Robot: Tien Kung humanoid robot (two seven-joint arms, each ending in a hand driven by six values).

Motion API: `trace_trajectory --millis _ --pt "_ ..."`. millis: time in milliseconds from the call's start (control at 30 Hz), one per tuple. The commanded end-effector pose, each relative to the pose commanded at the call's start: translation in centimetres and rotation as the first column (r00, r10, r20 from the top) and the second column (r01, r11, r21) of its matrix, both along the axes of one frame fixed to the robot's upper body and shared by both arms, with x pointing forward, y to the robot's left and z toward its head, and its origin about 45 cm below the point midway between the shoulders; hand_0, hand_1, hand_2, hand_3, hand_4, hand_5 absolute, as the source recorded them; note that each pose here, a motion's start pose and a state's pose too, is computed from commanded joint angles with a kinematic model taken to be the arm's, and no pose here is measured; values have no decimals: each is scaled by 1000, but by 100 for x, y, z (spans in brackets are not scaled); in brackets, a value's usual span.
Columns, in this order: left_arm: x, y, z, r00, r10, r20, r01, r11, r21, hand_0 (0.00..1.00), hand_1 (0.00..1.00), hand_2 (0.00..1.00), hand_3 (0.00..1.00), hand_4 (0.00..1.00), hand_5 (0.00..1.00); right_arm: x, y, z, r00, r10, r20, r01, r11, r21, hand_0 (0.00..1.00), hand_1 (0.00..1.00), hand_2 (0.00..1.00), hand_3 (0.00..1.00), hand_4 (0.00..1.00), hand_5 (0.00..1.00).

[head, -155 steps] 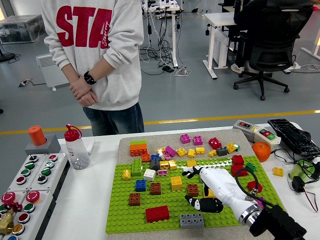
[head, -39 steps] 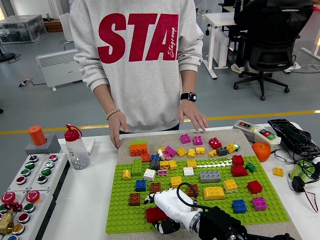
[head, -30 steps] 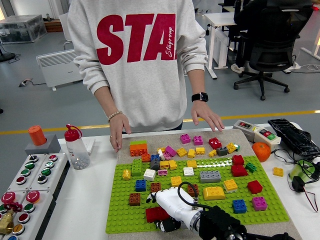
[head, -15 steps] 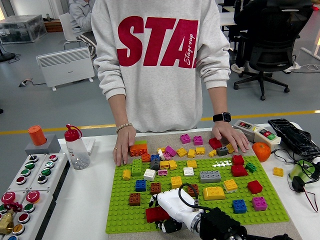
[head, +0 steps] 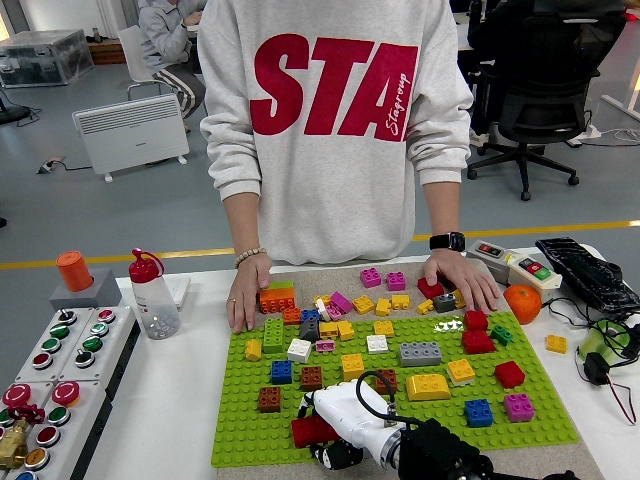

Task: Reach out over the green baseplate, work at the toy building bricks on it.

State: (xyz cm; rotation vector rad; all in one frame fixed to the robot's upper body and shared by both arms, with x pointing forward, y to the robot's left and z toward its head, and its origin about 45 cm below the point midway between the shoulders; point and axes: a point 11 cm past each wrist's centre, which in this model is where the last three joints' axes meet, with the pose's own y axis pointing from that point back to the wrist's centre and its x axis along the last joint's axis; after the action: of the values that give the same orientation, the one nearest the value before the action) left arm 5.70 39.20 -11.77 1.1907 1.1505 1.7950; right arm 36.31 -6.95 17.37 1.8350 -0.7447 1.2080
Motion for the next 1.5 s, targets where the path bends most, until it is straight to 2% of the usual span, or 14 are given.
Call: trace_trajectory --millis 100,133,300,333,500,533,933,1100,1200,1500 --pt "1 3 1 1000 2 2 -2 1000 0 659 689 714 577 331 998 6 3 13 1000 2 11 -2 1000 8 453 558 575 678 679 191" --pt "1 4 1 1000 3 2 -3 1000 0 659 689 714 577 331 998 6 4 16 1000 3 14 -3 1000 10 402 513 543 657 658 178" --pt "12 8 4 1000 3 5 -3 1000 1 659 689 714 577 331 998 8 13 34 1000 7 26 -8 1000 20 402 513 543 657 658 178" --pt "15 9 5 1000 4 5 -4 1000 1 659 689 714 576 331 998 9 14 38 1000 8 29 -9 1000 23 350 469 515 626 634 157" --pt "24 12 7 1000 5 7 -5 1000 2 659 689 714 576 331 998 16 14 59 999 13 39 -15 999 33 350 469 515 626 634 157" --pt "25 12 7 1000 5 7 -5 1000 2 660 689 714 577 331 998 16 14 62 999 15 41 -16 999 34 309 447 504 596 618 142" --pt "31 10 7 1000 7 9 -7 1000 1 659 688 714 577 330 998 19 23 190 996 31 82 -36 997 67 294 435 501 581 602 129" --pt "38 14 9 1000 10 12 -10 1000 2 659 688 714 577 330 998 36 -100 416 990 31 141 -45 994 96 294 435 501 581 602 129" --pt "39 15 10 1000 11 13 -11 1000 2 659 688 715 576 329 998 33 -113 457 988 33 150 -48 994 101 298 433 503 576 585 116" --pt "47 28 15 1000 16 17 -16 1000 4 659 688 714 577 329 998 -79 -589 625 973 47 225 -74 991 113 297 433 506 573 570 98"
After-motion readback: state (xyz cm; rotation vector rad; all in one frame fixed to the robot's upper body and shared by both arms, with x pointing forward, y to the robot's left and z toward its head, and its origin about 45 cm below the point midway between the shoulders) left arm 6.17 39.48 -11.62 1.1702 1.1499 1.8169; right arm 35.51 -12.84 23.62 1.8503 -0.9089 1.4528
